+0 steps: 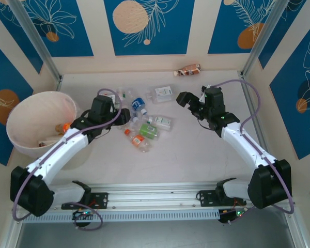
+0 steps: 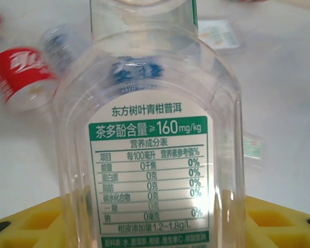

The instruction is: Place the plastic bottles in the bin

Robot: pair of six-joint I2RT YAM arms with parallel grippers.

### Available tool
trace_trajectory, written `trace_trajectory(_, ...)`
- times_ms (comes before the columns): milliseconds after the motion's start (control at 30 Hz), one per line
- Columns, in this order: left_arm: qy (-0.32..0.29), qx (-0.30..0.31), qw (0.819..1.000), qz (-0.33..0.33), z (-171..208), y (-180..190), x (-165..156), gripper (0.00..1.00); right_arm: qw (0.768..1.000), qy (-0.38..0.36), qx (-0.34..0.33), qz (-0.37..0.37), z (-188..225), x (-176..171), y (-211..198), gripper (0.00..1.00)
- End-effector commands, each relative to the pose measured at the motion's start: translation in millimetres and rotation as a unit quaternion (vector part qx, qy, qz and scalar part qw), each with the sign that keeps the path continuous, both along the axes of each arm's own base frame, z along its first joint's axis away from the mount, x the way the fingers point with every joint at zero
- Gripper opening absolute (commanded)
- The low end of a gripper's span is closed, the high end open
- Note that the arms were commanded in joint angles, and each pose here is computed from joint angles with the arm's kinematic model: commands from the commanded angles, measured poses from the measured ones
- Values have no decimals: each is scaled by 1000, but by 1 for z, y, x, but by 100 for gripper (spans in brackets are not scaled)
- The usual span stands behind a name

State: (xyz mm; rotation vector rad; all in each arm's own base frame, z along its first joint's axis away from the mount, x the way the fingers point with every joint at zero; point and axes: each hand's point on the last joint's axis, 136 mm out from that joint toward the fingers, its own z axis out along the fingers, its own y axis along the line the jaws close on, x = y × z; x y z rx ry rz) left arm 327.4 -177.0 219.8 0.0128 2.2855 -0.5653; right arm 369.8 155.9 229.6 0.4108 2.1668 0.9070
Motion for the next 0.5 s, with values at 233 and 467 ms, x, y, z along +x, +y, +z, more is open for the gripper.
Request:
trace_trajectory(233,-164,-104,970,-149,148,-33,-41,0,994,-92,4,66,39,-10,21,100)
trace_trajectory(467,-224,-16,972,-70,185,16,-49,0,994,-87,-1,68,35,-9,24,100)
